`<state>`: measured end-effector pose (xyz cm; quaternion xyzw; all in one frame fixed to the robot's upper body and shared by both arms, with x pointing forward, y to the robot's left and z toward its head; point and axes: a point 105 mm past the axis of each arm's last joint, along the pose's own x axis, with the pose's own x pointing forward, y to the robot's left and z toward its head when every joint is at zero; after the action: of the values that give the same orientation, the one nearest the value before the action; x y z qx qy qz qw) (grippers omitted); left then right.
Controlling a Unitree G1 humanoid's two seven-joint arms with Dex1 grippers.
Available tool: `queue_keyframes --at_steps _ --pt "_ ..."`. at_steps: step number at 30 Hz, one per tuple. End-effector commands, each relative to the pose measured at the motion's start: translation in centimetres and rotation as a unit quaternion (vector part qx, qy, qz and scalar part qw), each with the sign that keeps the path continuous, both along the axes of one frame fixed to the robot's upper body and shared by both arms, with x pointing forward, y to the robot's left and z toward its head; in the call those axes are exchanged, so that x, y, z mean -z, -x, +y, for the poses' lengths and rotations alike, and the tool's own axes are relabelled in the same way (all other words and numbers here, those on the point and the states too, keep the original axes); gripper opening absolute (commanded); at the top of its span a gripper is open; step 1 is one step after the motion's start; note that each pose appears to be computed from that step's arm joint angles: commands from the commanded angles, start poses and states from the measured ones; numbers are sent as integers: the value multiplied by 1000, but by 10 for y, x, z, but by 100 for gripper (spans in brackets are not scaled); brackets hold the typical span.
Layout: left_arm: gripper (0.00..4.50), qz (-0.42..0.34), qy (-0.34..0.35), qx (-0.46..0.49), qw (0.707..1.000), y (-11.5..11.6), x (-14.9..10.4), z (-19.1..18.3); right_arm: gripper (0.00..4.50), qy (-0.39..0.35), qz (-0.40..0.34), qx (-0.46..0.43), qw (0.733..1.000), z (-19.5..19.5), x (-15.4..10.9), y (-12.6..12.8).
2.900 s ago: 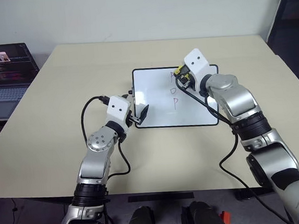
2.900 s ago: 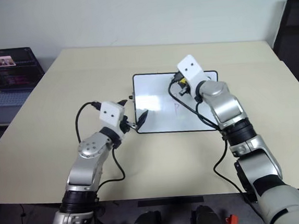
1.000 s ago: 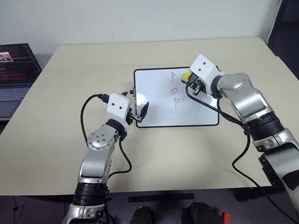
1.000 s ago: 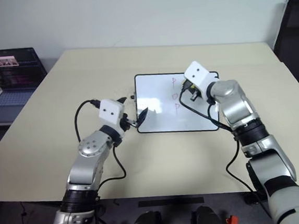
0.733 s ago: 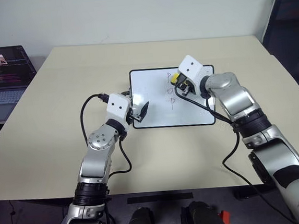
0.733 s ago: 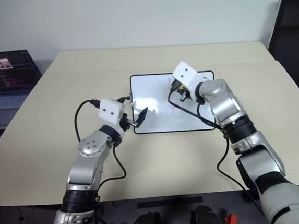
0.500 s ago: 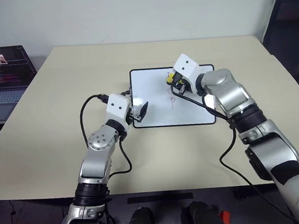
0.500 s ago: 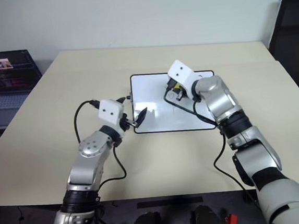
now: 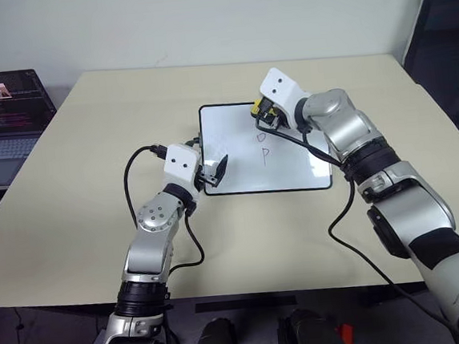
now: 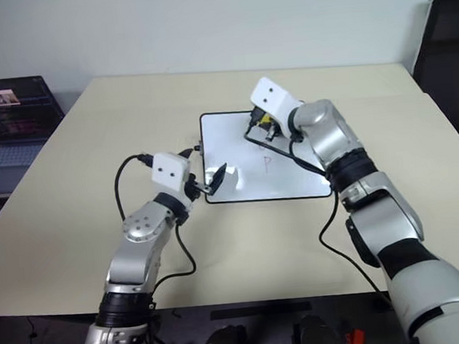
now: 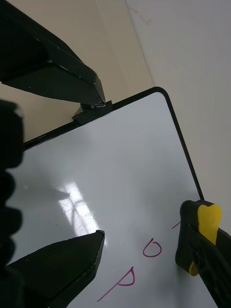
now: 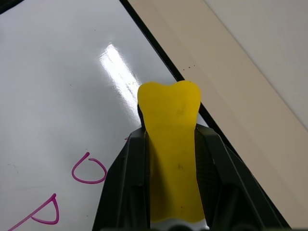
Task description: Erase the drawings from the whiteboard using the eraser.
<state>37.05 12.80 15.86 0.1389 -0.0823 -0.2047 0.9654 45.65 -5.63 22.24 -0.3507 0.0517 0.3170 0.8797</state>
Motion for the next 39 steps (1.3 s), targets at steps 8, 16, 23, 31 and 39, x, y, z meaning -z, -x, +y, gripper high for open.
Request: queue_keyframes --at_steps 8,16,23,31,39 --pt "450 -32 -4 2 999 -4 -18 2 94 12 14 -11 1000 -10 11 10" --pt "450 -34 -7 1 999 -6 -18 4 94 29 47 -4 998 -27 24 17" --pt "450 -32 -6 2 999 -6 -16 3 94 31 47 4 998 -34 22 17" --pt "450 -33 -2 10 999 -8 -17 -3 94 24 12 11 1000 -29 -1 8" --pt "450 -34 -1 16 999 -6 -16 -6 94 18 -16 14 1000 -25 -20 1"
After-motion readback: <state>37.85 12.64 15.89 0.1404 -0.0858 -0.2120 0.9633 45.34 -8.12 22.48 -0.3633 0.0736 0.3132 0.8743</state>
